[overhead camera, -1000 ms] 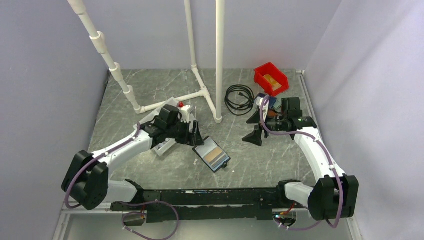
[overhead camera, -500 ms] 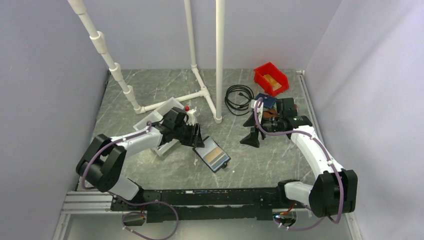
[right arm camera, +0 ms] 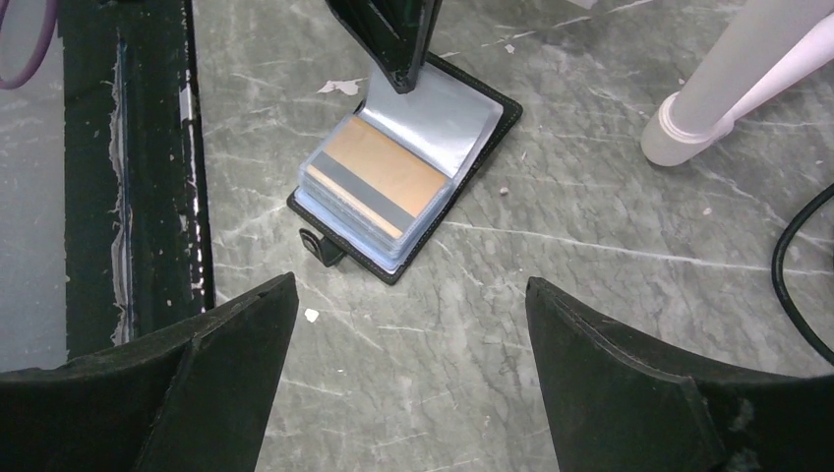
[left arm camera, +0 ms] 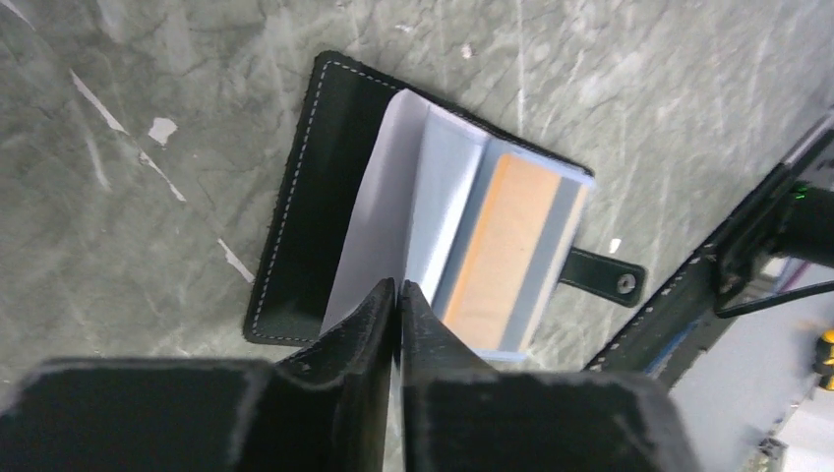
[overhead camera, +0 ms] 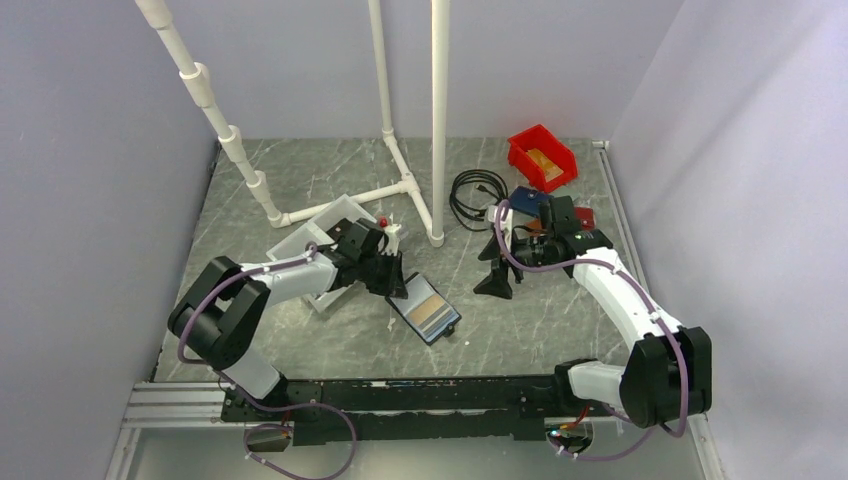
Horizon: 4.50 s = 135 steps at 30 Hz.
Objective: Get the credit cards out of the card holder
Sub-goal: Remove the credit card from the card holder.
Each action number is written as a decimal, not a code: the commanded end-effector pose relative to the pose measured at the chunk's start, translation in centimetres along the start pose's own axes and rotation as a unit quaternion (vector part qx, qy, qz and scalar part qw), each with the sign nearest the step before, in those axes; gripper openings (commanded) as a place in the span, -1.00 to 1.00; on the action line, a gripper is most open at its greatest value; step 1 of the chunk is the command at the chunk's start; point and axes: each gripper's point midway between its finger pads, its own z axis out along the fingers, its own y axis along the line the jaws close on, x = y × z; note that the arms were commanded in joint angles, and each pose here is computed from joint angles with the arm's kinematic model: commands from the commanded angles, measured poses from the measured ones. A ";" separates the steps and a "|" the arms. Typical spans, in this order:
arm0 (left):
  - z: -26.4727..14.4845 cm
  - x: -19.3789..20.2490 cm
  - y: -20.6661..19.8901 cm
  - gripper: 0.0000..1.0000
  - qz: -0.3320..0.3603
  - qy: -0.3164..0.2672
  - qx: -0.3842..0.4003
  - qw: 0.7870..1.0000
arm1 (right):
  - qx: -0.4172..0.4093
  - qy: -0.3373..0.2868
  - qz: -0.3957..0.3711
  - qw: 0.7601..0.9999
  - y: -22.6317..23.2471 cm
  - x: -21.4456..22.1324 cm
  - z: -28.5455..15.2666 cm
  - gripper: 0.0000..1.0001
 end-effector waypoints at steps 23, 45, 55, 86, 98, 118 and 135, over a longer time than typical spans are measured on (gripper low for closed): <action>-3.0 4.9 -2.6 -0.56 -0.162 -0.168 -0.136 0.963 | -0.084 0.081 0.015 0.993 3.0 2.5 6.4 -0.24; -4.7 2.5 -11.2 0.19 -0.002 -0.216 0.118 0.969 | -0.129 0.175 0.097 0.971 4.0 5.5 9.6 -0.85; -1.7 2.6 -9.1 0.22 -0.033 -0.190 0.097 0.976 | -0.151 0.193 0.127 0.961 4.6 6.1 10.5 -0.87; 1.5 4.2 -7.6 0.31 -0.060 -0.127 0.084 0.986 | -0.149 0.262 0.134 0.944 4.2 8.4 11.0 -0.83; 2.4 5.0 -7.3 0.37 -0.060 -0.112 0.087 0.988 | -0.173 0.226 0.188 0.940 4.9 6.8 12.4 -0.88; 3.2 5.5 -7.1 0.49 -0.055 -0.096 0.084 0.990 | -0.174 0.179 0.260 0.933 4.4 5.3 12.9 -0.97; 3.5 5.6 -7.4 0.55 -0.051 -0.083 0.083 0.992 | -0.175 0.161 0.272 0.932 4.2 4.7 12.9 -0.98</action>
